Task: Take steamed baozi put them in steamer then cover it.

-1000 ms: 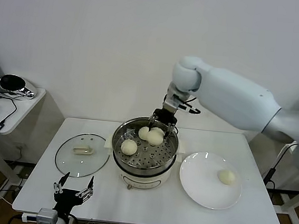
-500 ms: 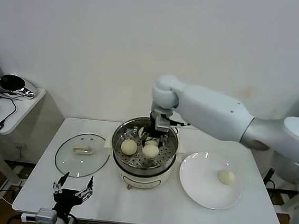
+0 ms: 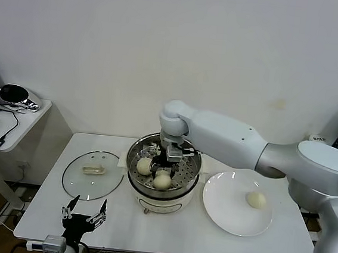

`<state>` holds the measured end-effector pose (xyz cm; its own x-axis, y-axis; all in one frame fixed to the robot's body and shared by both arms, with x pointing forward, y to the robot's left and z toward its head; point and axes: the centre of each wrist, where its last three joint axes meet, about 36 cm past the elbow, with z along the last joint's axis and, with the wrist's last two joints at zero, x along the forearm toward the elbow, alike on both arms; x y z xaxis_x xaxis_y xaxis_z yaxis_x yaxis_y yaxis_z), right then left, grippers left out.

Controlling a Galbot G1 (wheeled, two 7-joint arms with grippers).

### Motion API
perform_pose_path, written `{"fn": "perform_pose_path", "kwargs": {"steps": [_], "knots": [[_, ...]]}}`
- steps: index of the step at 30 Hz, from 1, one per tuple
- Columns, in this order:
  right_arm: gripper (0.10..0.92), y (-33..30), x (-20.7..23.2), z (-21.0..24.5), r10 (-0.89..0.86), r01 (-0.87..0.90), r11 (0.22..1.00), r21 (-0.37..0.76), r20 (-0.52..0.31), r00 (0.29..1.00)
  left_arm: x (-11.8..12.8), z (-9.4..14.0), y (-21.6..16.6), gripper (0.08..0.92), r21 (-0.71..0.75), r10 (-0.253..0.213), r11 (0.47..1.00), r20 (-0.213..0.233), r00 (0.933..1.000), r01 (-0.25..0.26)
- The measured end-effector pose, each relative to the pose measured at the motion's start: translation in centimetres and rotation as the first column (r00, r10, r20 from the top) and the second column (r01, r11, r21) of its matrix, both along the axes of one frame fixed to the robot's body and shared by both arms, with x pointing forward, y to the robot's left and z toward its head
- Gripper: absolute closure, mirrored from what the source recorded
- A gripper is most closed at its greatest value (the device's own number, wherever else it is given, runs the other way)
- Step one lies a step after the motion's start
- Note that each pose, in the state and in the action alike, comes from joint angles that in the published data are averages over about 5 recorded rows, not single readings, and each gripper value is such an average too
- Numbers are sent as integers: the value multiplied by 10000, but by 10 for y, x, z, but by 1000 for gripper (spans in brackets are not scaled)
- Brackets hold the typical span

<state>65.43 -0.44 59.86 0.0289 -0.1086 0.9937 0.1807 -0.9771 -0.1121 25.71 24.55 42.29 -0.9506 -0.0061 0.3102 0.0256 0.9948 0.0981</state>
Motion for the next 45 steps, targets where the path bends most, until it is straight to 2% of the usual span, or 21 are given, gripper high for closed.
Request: {"fn": "perform_pose_path", "kwargs": {"steps": [7,15,21,25,29,35,40,45], "knots": [[412,3,-2,-5,152,-152,9999,24,-41,9999,0,-1,0,177,-11,-7,10000,-30,10000,7],[220,-2,-1,10,-313,306,9992,265,254,9992,2,-3,0,177,-14,-11,10000,-62,10000,11],[200,-18,3,47,-1782,1732,9820,748,654,9818,3,-5,0,177,8,-67,10000,-102,9999,67],[200,-46,9,76,-3635,3513,9256,1412,721,9288,4,-5,0,177,6,-151,9999,-97,9998,152],[200,-88,13,100,-5907,5689,7944,2127,531,8051,5,-6,-1,177,-31,-275,9996,-141,9995,274],[200,-162,17,116,-8562,8261,4958,2680,-81,5165,6,-9,-2,177,-36,-421,9991,-247,9988,420],[200,-229,17,107,-9602,9322,2491,2624,-585,2731,3,-14,1,177,53,-476,9988,-462,9978,479],[200,-284,10,80,-9916,9711,787,2251,-828,996,0,-14,3,177,-11,-447,9990,-589,9973,447]]}}
